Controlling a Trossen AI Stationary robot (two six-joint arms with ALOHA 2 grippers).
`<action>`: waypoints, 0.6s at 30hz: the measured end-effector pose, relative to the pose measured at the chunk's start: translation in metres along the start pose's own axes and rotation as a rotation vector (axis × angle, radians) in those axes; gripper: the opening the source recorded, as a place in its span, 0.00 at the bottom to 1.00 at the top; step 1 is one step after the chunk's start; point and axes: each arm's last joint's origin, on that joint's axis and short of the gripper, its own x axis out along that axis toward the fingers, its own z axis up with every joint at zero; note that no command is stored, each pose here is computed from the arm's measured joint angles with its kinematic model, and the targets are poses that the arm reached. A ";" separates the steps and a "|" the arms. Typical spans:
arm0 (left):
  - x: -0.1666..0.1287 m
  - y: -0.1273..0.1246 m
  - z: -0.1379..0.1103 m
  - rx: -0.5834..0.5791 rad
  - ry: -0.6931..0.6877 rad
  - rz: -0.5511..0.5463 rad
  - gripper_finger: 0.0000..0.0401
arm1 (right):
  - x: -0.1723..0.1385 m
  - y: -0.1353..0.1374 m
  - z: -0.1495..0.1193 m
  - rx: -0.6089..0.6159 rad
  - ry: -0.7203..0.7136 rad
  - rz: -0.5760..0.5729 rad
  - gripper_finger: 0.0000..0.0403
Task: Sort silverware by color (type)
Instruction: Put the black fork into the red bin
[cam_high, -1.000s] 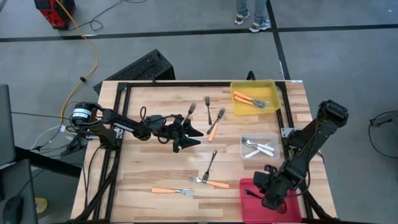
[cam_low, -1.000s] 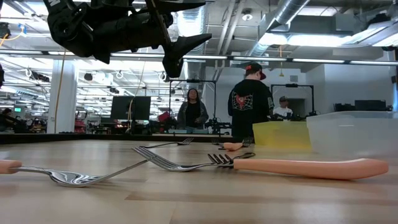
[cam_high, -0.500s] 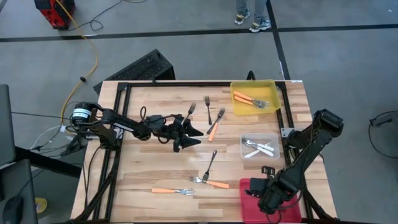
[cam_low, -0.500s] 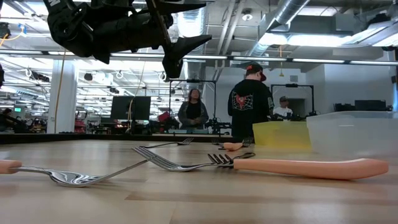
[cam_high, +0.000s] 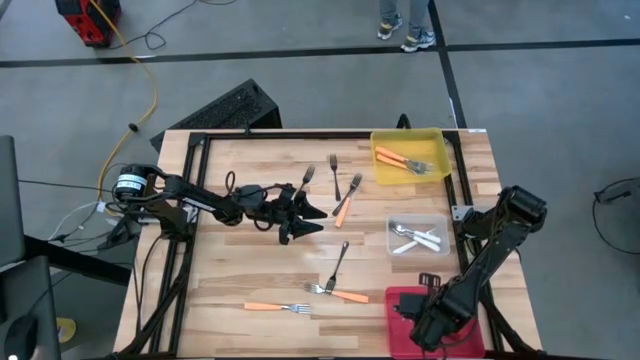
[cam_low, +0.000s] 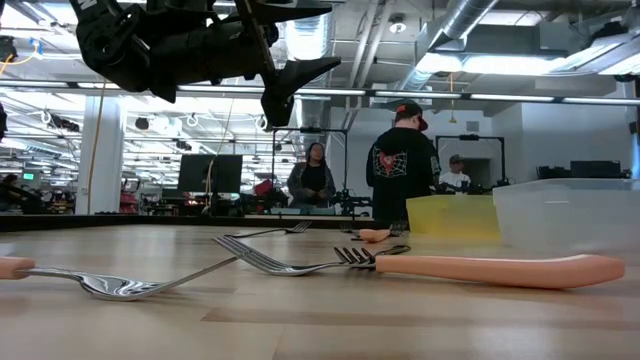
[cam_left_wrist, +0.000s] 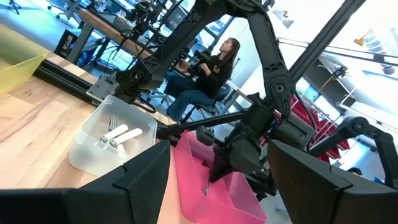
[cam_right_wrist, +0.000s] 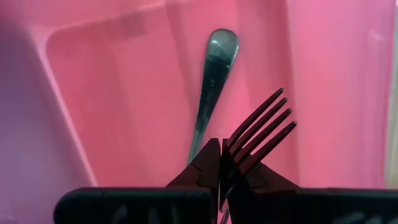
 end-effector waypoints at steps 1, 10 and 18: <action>0.000 0.000 0.000 0.000 0.000 0.000 0.63 | 0.000 0.000 0.000 0.000 0.000 -0.001 0.08; 0.000 0.000 0.000 0.005 0.000 0.000 0.63 | 0.000 0.003 0.001 0.001 -0.015 0.032 0.13; 0.000 0.000 0.000 0.008 0.000 0.000 0.63 | 0.000 0.005 0.002 0.010 -0.008 0.052 0.28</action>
